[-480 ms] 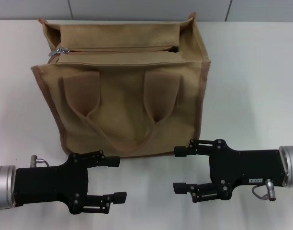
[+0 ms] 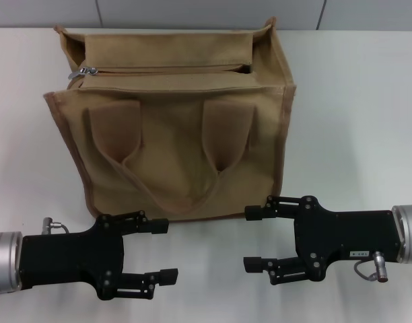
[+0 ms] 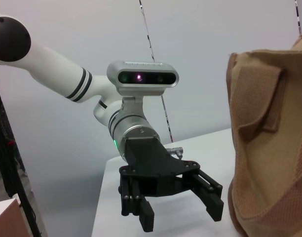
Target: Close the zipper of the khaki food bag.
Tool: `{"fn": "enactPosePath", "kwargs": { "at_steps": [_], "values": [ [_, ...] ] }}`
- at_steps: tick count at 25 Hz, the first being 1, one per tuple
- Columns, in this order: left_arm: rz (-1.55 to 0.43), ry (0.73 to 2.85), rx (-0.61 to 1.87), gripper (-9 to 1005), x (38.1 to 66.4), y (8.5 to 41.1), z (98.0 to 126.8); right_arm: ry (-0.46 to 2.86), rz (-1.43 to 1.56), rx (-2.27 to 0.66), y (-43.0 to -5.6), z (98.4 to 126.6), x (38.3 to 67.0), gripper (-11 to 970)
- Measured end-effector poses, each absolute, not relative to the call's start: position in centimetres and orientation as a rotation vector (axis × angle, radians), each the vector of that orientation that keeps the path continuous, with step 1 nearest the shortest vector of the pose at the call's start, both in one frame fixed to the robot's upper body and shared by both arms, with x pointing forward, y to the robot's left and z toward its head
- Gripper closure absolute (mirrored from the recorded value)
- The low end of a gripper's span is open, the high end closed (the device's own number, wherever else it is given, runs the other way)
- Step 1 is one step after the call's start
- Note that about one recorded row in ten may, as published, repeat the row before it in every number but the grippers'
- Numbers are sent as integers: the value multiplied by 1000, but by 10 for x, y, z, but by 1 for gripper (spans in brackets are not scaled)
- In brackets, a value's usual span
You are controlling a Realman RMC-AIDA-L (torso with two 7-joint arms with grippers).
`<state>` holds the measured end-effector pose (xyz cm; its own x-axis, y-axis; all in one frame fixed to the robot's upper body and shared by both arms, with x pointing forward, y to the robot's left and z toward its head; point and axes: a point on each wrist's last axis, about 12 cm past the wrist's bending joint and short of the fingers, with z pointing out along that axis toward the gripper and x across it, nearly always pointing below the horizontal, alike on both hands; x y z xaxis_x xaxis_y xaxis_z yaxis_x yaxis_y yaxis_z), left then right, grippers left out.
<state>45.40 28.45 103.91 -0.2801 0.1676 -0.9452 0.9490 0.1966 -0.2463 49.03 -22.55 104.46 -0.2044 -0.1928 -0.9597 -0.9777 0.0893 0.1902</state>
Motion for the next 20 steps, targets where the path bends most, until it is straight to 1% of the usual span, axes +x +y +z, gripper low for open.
{"fn": "enactPosePath", "kwargs": {
  "at_steps": [10, 13, 16, 20],
  "values": [
    [-1200, 1588, 1075, 164, 455, 280, 1044, 1541, 1199, -1202, -225, 1045, 490, 150],
    [-1232, 1497, 1055, 164, 456, 280, 1054, 1542, 1199, -1200, -226, 1044, 490, 150],
    [-1238, 1361, 1011, 164, 457, 280, 1068, 1543, 1199, -1197, -226, 1044, 489, 150],
    [-1175, 1221, 894, 165, 465, 281, 1083, 1546, 1199, -1192, -227, 1044, 489, 150]
  ]
}}
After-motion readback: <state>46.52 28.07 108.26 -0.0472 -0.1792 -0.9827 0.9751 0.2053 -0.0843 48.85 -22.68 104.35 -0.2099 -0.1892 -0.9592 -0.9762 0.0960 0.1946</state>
